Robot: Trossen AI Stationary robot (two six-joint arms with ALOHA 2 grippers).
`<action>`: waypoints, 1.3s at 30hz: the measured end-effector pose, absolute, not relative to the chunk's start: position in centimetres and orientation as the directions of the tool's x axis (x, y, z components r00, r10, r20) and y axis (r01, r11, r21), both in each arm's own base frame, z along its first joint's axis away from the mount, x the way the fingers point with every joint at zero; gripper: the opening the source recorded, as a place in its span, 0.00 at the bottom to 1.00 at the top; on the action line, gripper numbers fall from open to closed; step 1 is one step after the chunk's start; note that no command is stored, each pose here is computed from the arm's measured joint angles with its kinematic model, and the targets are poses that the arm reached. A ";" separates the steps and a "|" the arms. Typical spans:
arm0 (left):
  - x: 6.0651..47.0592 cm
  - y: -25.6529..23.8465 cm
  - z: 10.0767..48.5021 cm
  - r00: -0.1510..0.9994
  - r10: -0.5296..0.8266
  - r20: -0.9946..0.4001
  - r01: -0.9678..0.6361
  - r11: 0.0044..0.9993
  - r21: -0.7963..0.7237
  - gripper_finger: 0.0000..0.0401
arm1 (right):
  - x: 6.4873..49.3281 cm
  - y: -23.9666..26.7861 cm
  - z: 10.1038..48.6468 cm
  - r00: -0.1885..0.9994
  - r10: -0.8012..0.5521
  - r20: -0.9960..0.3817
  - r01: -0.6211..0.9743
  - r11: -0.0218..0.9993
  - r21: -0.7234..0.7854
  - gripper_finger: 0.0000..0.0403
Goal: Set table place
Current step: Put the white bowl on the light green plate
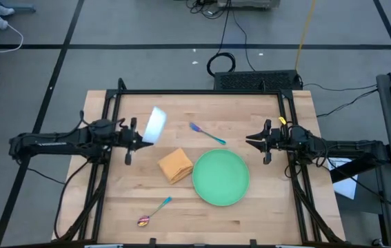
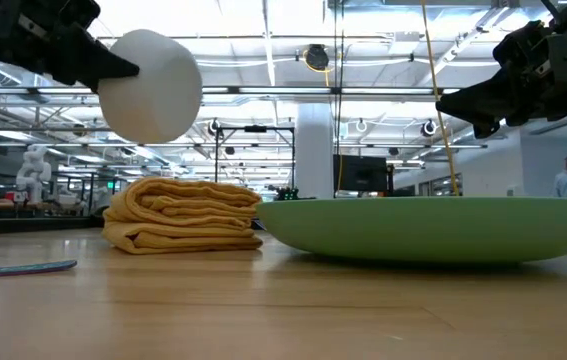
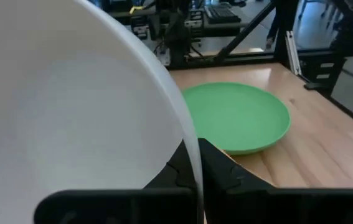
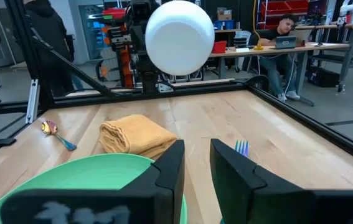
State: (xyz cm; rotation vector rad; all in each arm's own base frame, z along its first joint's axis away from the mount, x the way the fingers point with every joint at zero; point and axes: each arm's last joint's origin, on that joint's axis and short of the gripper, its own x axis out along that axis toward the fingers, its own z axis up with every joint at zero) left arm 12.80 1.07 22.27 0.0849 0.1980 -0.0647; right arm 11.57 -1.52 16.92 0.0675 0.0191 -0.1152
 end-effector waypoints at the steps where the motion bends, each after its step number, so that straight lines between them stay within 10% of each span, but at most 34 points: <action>1: 12.7 1.0 22.3 0.979 -0.058 -0.195 0.076 0.993 0.085 0.00 | 11.6 -1.5 16.9 0.993 -0.114 -0.023 0.116 0.991 0.066 0.17; 39: 17.2 -1.4 24.0 0.963 -0.256 -0.091 0.268 0.946 0.184 0.00 | 11.6 -1.5 16.9 0.993 -0.115 -0.024 0.116 0.991 0.064 0.17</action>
